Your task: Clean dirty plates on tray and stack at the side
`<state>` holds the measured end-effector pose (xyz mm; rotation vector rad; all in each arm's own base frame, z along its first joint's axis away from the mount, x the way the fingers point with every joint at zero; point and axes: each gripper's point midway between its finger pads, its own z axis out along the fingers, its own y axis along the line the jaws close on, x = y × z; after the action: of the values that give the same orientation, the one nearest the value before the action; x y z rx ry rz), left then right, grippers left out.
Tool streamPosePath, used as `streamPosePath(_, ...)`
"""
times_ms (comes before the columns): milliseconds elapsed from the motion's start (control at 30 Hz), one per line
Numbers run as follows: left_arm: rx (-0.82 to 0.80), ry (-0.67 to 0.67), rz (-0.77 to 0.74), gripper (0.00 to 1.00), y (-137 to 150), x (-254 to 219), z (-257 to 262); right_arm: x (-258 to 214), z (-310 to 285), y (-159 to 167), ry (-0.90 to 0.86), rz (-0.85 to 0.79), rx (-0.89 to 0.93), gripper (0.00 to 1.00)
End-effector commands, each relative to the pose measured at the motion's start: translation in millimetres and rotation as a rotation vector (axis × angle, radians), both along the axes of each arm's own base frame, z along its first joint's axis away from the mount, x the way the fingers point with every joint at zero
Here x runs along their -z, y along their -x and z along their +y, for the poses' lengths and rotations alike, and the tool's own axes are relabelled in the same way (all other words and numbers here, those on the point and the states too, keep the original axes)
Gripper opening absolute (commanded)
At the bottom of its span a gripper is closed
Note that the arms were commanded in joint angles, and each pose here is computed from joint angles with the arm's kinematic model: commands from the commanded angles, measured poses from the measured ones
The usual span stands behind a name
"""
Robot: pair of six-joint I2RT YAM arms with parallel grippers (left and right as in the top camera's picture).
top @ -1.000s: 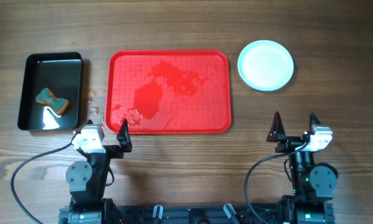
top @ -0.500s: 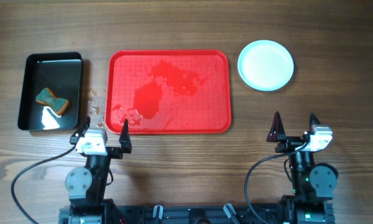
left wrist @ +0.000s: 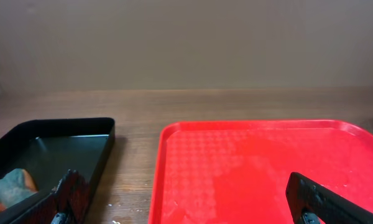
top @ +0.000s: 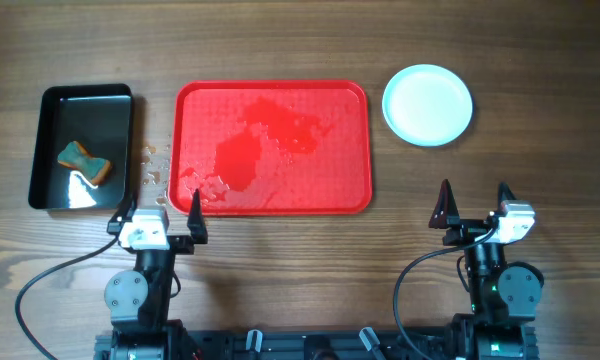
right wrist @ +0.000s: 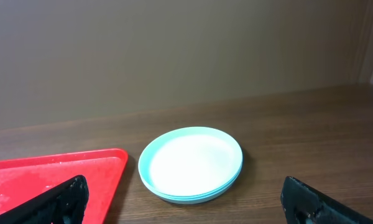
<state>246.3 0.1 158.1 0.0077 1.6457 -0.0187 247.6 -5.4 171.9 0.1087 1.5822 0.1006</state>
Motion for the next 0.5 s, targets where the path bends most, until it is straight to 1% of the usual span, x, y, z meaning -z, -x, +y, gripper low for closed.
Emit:
streamPosePath(0, -0.030, 0.018, 0.001, 1.00, 0.4, 1.7, 4.6, -2.3, -3.7, 0.6, 0.013, -0.011, 0.019, 1.00)
streamPosePath(467, -0.031, 0.018, -0.001, 1.00, 0.3, 1.4, 4.7, -2.3, -3.7, 0.6, 0.014, -0.011, 0.019, 1.00)
